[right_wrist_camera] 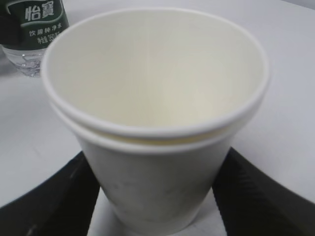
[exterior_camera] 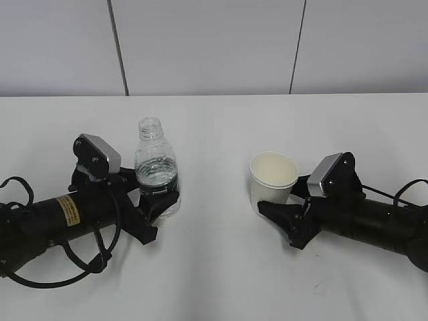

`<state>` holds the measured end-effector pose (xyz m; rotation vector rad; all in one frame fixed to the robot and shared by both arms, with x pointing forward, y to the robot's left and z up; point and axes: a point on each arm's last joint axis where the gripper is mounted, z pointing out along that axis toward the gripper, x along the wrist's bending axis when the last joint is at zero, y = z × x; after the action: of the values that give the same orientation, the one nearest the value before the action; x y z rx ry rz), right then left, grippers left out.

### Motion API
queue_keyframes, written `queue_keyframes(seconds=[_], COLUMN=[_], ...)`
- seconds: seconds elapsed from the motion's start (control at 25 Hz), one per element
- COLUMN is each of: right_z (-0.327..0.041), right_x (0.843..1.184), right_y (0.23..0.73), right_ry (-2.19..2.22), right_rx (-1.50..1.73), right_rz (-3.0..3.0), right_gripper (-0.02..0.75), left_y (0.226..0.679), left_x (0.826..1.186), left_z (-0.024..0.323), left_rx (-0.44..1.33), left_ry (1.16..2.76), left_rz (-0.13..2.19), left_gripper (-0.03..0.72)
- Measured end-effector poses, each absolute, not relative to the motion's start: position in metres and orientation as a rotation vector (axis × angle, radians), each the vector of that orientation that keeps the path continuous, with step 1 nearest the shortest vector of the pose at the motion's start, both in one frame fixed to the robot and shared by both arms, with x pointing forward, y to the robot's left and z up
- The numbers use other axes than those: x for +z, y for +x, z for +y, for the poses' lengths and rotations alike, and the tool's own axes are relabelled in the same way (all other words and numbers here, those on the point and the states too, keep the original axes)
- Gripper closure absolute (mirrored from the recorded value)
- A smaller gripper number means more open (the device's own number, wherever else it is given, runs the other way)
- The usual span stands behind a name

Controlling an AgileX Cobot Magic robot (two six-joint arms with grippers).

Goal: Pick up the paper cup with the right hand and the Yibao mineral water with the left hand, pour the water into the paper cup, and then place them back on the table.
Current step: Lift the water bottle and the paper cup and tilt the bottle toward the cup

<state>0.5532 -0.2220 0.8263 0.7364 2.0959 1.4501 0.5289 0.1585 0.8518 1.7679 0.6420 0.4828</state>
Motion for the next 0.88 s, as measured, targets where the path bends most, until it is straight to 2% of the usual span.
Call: queue_keyframes(seconds=[0.24,0.48,0.88], right_z=[-0.222,-0.219,-0.205], right_x=[0.826,0.827,0.836], right_y=[0.553,0.552,0.56], right_ry=[0.739,0.67,0.4], right_rx=[1.453,1.475,1.619], right_rz=[2.097,2.131,2.269], right_gripper=[0.228,0.228,0.228], left_y=[0.528,0.528,0.532], left_x=[0.852,0.852,0.865], left_z=[0.158,0.158,0.16], left_rx=[0.476,0.489,0.714], left_ry=[1.773,1.78,1.852], left_rz=[0.63,0.611,0.413], left_gripper=[0.279,0.333,0.342])
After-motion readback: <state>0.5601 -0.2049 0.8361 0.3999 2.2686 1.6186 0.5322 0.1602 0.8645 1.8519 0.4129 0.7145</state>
